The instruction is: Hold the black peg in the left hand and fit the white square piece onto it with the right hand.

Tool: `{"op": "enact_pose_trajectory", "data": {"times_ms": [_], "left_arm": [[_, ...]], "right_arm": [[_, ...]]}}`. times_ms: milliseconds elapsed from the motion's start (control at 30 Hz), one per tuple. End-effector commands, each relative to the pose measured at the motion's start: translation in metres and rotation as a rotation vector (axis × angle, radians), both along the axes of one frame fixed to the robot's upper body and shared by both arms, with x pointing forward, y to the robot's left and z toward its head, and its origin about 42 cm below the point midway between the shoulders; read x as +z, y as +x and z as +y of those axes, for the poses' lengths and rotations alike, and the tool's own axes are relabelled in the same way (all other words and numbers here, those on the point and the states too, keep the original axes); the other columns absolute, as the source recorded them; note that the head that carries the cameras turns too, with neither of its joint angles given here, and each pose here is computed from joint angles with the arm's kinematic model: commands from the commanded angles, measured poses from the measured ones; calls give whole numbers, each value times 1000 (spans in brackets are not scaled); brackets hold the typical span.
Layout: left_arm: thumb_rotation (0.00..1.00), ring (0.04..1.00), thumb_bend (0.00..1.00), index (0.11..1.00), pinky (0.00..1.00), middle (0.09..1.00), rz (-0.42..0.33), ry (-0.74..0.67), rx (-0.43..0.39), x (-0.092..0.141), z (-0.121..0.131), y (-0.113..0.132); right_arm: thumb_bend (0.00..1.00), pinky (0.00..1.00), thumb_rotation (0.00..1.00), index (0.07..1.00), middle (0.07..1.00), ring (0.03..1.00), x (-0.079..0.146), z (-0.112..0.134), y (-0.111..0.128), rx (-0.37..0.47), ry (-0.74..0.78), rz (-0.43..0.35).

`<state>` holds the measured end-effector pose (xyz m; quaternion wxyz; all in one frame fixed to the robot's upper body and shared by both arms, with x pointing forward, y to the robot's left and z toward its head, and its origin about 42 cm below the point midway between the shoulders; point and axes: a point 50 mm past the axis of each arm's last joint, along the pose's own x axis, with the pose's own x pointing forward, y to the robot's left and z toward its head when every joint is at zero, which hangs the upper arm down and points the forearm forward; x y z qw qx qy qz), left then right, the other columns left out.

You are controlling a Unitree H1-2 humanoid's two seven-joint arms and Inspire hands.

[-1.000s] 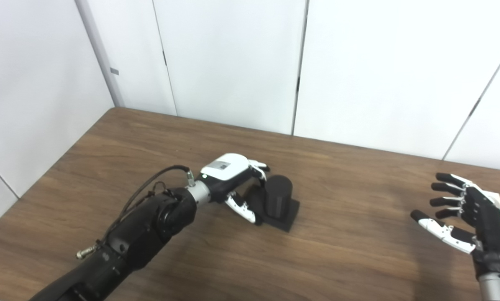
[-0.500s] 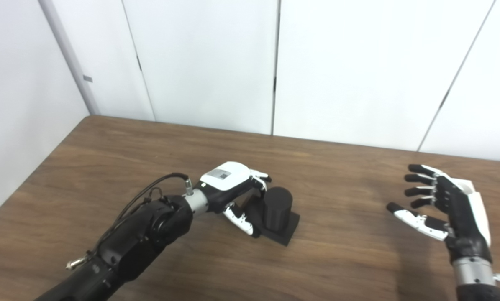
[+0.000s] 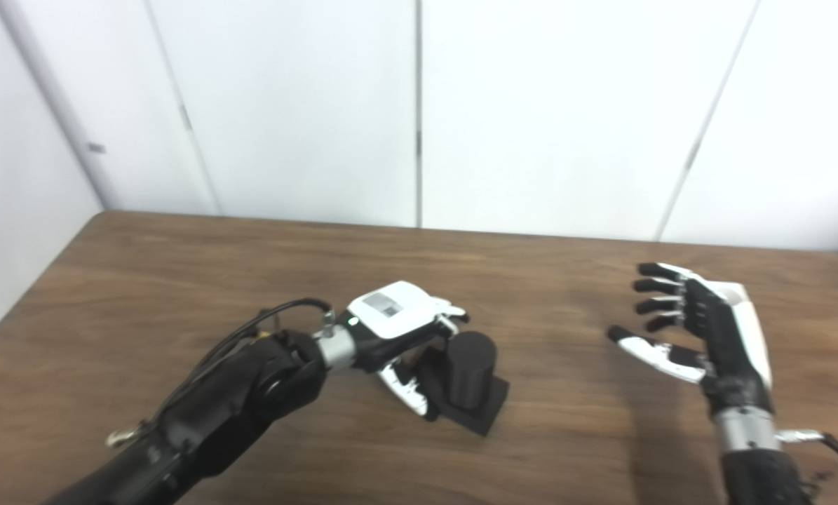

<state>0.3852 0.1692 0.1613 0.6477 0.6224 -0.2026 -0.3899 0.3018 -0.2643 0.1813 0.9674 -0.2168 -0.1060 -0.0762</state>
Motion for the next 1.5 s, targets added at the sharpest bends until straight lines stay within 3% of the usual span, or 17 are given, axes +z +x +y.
{"op": "enact_pose_trajectory", "data": {"times_ms": [0,267,500,667,767,933,1467], "left_arm": [[70,880,524,491,766,905,135,163,-91,-59,-1,-38],[66,881,524,491,769,902,147,142,-80,-63,12,-37],[66,866,523,491,755,885,129,145,-83,-67,24,-38],[65,866,523,492,776,884,136,160,-79,-69,30,-41],[67,872,523,492,783,886,138,150,-83,-75,32,-42],[70,878,523,492,781,893,143,137,-83,-79,32,-42],[71,899,523,493,816,902,152,126,-76,-83,38,-45]], "right_arm": [[571,481,0,727,691,594,25,-1,5,13,-41,-98],[617,476,0,667,682,597,51,-20,18,46,-175,-125],[666,546,80,710,735,662,84,-48,34,56,-456,-73],[720,584,112,781,817,741,119,-68,51,75,-779,59],[811,703,65,868,922,878,140,-78,66,68,-1034,217],[882,819,48,885,949,933,151,-86,89,23,-1253,359],[879,913,104,944,980,973,151,-94,141,-82,-1344,516]]}}
